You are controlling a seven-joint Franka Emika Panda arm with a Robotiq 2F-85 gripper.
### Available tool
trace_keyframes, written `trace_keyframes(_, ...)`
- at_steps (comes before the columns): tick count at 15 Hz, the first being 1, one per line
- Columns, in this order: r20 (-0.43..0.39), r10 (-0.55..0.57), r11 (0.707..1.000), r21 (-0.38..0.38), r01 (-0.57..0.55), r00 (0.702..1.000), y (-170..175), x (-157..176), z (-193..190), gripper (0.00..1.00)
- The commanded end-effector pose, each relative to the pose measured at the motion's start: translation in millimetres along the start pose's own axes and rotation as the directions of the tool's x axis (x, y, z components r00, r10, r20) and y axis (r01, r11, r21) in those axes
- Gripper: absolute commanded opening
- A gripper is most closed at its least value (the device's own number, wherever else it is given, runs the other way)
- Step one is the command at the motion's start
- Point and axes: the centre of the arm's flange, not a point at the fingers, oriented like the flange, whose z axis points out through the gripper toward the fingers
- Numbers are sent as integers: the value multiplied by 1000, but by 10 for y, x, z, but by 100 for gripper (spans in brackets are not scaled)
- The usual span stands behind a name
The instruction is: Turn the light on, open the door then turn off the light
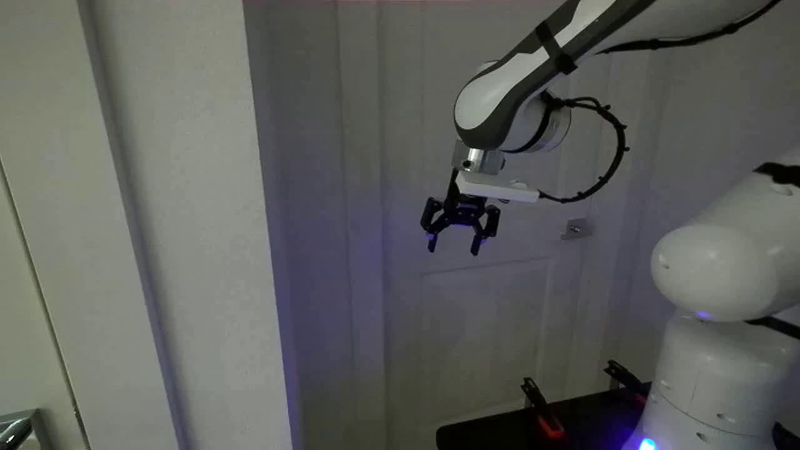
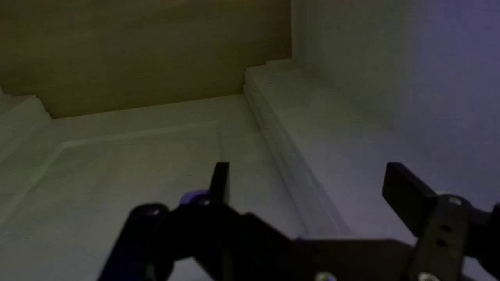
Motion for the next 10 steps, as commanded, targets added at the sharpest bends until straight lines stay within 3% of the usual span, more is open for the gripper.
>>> trace_keyframes(1,0,0,1000,0,0,1000,0,0,0,100)
trace_keyframes(8,0,0,1000,0,0,1000,0,0,0,100)
trace_keyframes(10,-19,-53,999,5,53,998,-104,27,-3,100)
